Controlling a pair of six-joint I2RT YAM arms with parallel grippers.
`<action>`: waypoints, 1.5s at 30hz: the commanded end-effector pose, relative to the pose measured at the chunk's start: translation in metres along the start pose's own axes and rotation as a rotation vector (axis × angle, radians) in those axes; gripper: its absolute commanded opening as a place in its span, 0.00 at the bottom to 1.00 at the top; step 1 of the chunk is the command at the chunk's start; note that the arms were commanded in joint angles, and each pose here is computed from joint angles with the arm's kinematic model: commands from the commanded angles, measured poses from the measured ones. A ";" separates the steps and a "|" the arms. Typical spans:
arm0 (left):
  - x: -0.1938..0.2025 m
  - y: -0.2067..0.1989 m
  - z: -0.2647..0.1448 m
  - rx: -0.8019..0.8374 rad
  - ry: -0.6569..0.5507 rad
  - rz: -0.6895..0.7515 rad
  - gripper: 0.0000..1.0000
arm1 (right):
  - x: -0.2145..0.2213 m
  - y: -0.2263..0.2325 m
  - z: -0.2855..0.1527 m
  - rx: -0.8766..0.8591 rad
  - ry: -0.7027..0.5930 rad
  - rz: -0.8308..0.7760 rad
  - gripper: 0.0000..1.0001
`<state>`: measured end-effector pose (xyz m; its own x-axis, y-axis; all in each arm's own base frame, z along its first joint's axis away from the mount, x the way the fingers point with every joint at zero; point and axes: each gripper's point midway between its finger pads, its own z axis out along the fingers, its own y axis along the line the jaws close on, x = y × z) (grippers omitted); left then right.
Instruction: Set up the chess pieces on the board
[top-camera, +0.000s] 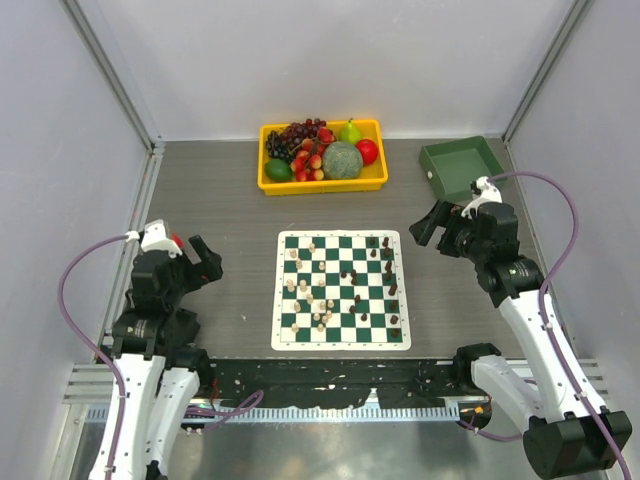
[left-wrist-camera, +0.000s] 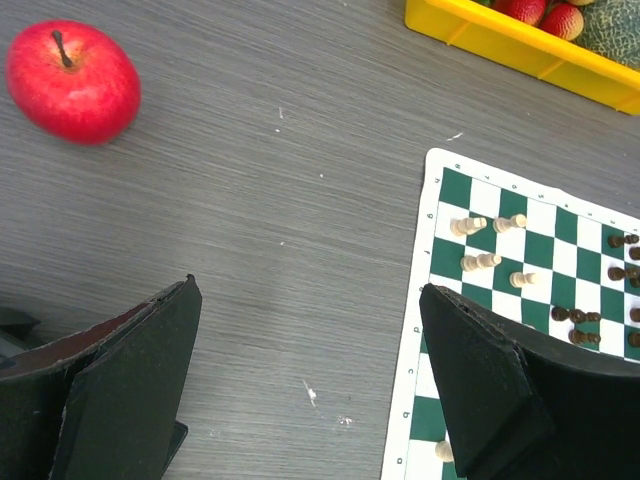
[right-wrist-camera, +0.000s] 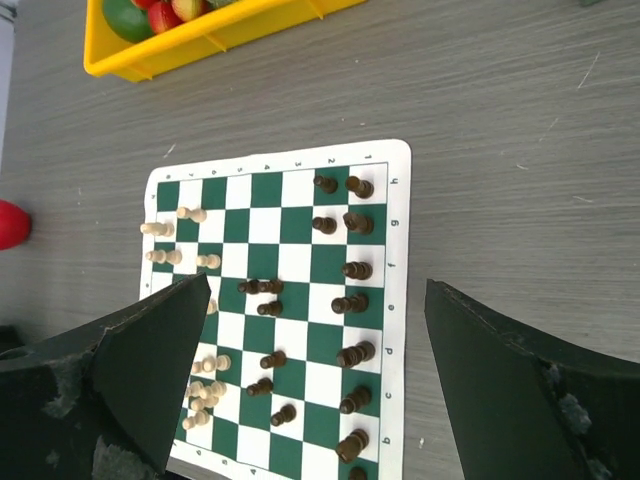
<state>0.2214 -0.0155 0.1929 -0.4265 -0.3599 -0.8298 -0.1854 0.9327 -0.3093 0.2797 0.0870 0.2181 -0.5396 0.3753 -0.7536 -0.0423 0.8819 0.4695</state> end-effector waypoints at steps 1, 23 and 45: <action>-0.005 -0.013 -0.004 0.062 0.008 0.008 0.99 | 0.008 -0.002 0.001 0.003 0.053 -0.039 0.96; 0.017 -0.030 0.009 0.168 0.149 0.056 0.99 | 0.019 0.022 0.029 -0.119 0.103 0.221 0.95; 0.027 -0.019 0.014 0.110 0.218 0.090 0.97 | 0.048 0.034 0.038 0.015 0.299 -0.298 0.59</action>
<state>0.2212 -0.0471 0.1506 -0.6632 -0.2714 -0.6975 -0.0568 0.9475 -0.3147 0.2831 0.1269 0.1717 -0.7425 0.1374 -0.6556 -0.1394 0.9256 0.3519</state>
